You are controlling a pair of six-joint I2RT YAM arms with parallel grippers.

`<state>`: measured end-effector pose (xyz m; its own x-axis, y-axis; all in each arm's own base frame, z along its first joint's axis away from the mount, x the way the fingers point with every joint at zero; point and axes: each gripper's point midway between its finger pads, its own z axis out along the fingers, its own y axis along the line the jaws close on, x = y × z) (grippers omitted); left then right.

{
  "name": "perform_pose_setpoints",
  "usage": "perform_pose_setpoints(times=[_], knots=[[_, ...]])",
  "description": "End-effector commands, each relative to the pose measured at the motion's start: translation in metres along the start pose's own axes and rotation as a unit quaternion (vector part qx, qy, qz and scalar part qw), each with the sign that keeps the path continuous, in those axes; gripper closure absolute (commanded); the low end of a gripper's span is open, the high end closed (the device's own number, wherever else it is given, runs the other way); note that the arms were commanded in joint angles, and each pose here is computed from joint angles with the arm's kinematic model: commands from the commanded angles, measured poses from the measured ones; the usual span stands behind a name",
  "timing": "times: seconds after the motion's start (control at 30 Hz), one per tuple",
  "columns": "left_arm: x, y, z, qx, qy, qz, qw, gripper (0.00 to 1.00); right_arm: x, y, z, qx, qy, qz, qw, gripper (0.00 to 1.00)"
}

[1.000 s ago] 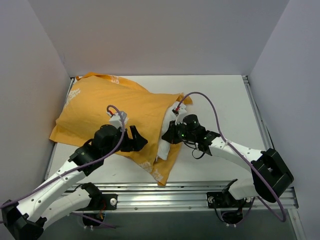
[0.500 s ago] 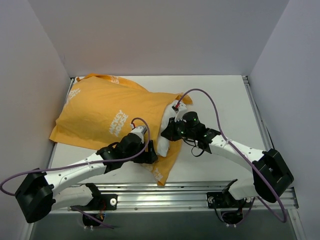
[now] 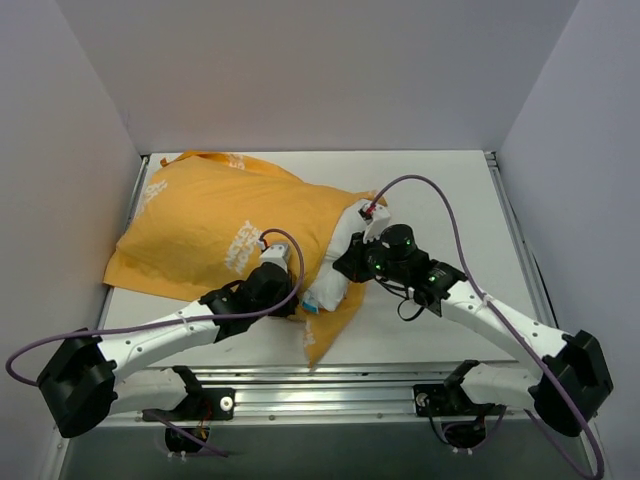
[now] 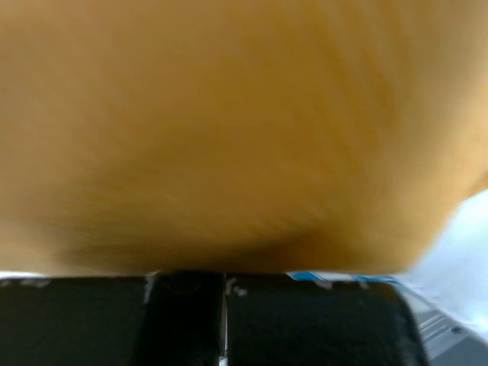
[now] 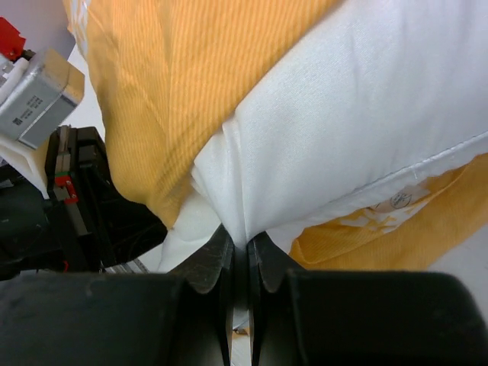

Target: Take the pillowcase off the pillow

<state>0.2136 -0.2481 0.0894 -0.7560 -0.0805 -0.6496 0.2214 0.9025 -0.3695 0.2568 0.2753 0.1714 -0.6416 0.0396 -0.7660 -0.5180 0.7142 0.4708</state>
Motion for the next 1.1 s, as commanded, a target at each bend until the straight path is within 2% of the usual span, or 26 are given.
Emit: perform_pose_setpoints(times=[0.0,0.03,0.13,0.2,0.23,0.3,0.33,0.43,0.53,0.6,0.73,0.77,0.8,0.83,0.87,0.9,0.93,0.97,1.03,1.07], knots=[[-0.033,0.009,-0.016,-0.035,-0.054,0.011,0.998,0.98,-0.066,0.008,-0.039,0.022,-0.098,-0.023,0.995,1.00],[-0.037,0.019,-0.020,-0.051,-0.058,0.007,0.997,0.98,-0.061,0.002,-0.043,0.036,-0.086,-0.024,0.995,1.00],[-0.049,0.043,-0.026,-0.091,-0.078,-0.021,0.993,0.98,-0.073,0.006,-0.070,0.047,-0.102,-0.028,0.993,1.00],[-0.060,0.066,-0.027,-0.125,-0.096,-0.048,0.986,0.98,-0.092,0.023,-0.098,0.029,-0.128,-0.030,0.991,1.00],[-0.063,0.075,-0.027,-0.138,-0.102,-0.060,0.983,0.98,-0.092,0.029,-0.108,0.023,-0.121,-0.030,0.992,1.00],[-0.074,0.097,-0.028,-0.173,-0.124,-0.089,0.973,0.98,-0.120,0.053,-0.147,0.001,-0.168,-0.035,0.985,1.00],[-0.077,0.104,-0.027,-0.185,-0.133,-0.097,0.969,0.98,-0.122,0.054,-0.159,0.008,-0.171,-0.035,0.985,1.00],[-0.089,0.119,-0.023,-0.207,-0.164,-0.132,0.955,0.98,-0.142,0.072,-0.204,-0.004,-0.206,-0.045,0.977,1.00],[-0.100,0.126,-0.010,-0.205,-0.186,-0.164,0.947,0.98,-0.140,0.084,-0.219,-0.025,-0.199,-0.054,0.978,1.00],[-0.108,0.124,-0.002,-0.194,-0.185,-0.177,0.947,0.98,-0.125,0.090,-0.210,-0.054,-0.168,-0.063,0.982,1.00],[-0.113,0.104,0.013,-0.158,-0.159,-0.173,0.959,0.97,-0.064,0.091,-0.162,-0.124,-0.056,-0.041,0.990,1.00],[-0.112,0.102,0.011,-0.152,-0.155,-0.174,0.961,0.97,-0.030,0.079,-0.140,-0.126,-0.001,-0.013,0.992,1.00],[-0.109,0.103,0.009,-0.153,-0.152,-0.172,0.961,0.97,-0.015,0.080,-0.132,-0.145,0.022,-0.004,0.989,1.00],[-0.111,0.100,-0.001,-0.144,-0.159,-0.168,0.962,0.93,0.001,0.072,-0.121,-0.138,0.043,0.010,0.989,1.00],[-0.111,0.098,-0.006,-0.137,-0.160,-0.163,0.964,0.89,0.035,0.054,-0.104,-0.117,0.084,0.029,0.989,1.00],[-0.109,0.094,-0.011,-0.126,-0.153,-0.147,0.969,0.85,0.047,0.050,-0.095,-0.110,0.095,0.036,0.989,1.00],[-0.111,0.089,-0.023,-0.113,-0.157,-0.140,0.971,0.75,0.060,0.042,-0.088,-0.096,0.111,0.043,0.988,1.00],[-0.113,0.084,-0.029,-0.102,-0.156,-0.131,0.974,0.69,0.074,0.034,-0.078,-0.079,0.132,0.049,0.987,1.00],[-0.116,0.069,-0.046,-0.067,-0.149,-0.098,0.982,0.59,0.090,0.032,-0.068,-0.064,0.147,0.037,0.986,0.78],[-0.117,0.060,-0.052,-0.049,-0.146,-0.083,0.985,0.46,0.095,0.032,-0.063,-0.057,0.159,0.034,0.985,0.69]])
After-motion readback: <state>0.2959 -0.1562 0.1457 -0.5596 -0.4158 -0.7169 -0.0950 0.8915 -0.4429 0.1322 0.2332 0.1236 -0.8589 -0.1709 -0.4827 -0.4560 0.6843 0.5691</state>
